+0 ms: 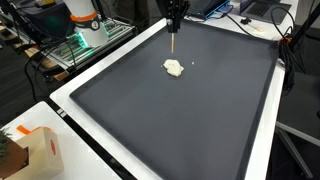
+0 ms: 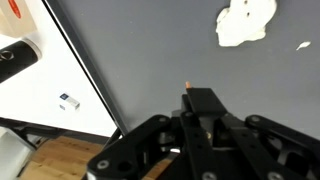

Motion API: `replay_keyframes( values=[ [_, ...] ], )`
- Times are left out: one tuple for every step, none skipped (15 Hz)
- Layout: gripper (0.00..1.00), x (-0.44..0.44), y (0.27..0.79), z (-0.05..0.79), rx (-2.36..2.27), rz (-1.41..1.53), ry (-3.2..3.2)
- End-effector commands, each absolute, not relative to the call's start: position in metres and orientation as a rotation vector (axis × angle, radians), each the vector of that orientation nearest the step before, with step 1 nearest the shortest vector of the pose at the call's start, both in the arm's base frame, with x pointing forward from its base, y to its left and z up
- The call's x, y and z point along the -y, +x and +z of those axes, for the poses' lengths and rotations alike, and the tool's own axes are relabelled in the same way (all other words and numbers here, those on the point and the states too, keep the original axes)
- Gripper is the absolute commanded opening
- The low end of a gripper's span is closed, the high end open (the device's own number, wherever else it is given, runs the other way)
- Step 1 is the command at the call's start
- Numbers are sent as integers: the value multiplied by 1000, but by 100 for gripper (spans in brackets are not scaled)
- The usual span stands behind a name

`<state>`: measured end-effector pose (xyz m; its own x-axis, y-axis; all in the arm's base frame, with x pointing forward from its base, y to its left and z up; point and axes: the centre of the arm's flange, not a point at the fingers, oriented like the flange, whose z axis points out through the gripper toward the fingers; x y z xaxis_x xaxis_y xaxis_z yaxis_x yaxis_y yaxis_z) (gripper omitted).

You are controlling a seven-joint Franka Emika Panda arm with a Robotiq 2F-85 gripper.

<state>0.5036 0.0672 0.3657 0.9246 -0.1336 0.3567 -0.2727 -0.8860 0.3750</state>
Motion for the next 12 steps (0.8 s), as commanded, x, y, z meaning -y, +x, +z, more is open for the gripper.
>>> replay_keyframes(
  values=[
    [3,-74,512,337,474,509,2490],
    [3,-74,514,332,515,529,2446],
    [3,-75,515,327,551,542,2398],
    [3,-75,516,321,580,557,2354],
    [3,-74,518,313,605,566,2325],
    [3,-71,518,305,627,566,2292],
    [3,-69,518,298,644,561,2262],
    [3,-67,519,292,651,551,2239],
    [3,-66,519,287,646,535,2222],
    [3,-65,518,282,632,510,2215],
    [3,-64,518,278,612,482,2215],
    [3,-64,516,275,598,459,2215]
  ],
)
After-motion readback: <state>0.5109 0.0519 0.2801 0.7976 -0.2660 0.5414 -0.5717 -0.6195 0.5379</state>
